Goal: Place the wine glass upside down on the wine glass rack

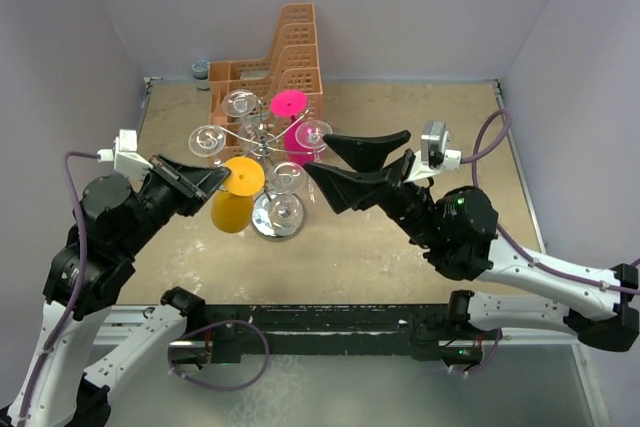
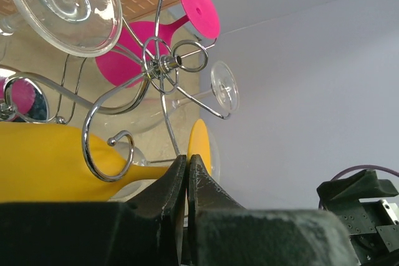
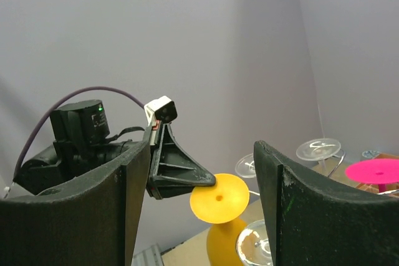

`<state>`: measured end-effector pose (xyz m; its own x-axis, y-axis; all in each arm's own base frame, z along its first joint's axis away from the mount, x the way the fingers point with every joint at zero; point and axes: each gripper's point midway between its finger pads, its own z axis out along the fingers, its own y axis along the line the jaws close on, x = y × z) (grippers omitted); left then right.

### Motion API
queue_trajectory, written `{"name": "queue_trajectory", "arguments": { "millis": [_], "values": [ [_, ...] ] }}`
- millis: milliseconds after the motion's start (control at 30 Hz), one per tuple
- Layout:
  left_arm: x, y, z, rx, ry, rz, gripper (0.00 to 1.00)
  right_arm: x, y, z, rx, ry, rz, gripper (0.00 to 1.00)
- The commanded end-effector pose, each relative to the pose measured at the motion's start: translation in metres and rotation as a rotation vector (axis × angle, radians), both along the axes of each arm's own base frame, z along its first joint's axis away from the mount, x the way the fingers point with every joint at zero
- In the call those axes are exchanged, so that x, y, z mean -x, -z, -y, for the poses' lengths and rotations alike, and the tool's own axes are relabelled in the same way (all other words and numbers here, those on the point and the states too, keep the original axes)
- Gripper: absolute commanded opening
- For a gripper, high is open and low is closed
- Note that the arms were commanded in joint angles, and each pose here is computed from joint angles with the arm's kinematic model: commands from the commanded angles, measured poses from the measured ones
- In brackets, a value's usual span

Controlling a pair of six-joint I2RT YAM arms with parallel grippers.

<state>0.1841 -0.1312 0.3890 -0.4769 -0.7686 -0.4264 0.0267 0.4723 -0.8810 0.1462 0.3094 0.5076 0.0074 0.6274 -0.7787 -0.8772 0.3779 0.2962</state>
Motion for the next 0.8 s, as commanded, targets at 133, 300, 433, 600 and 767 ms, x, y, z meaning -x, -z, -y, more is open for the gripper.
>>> {"name": "queue_trajectory", "arguments": {
  "millis": [133, 300, 433, 600, 767],
  "values": [
    [-0.025, -0.014, -0.004, 0.128, -0.106, 0.066, 0.0, 0.004, -0.011, 0.014, -0.068, -0.007, -0.016, 0.69],
    [-0.033, -0.016, -0.013, 0.175, -0.175, 0.101, 0.0, 0.005, -0.01, 0.018, -0.077, -0.002, -0.022, 0.69],
    [-0.032, -0.02, -0.023, 0.166, -0.222, 0.116, 0.0, 0.005, -0.009, 0.019, -0.075, -0.002, -0.026, 0.69],
    [-0.026, -0.016, -0.042, 0.11, -0.293, 0.108, 0.0, 0.0, 0.0, 0.017, -0.055, 0.015, -0.049, 0.69],
    [-0.021, -0.013, -0.046, 0.099, -0.303, 0.097, 0.0, -0.003, 0.002, 0.015, -0.044, 0.023, -0.06, 0.69]
  ]
}}
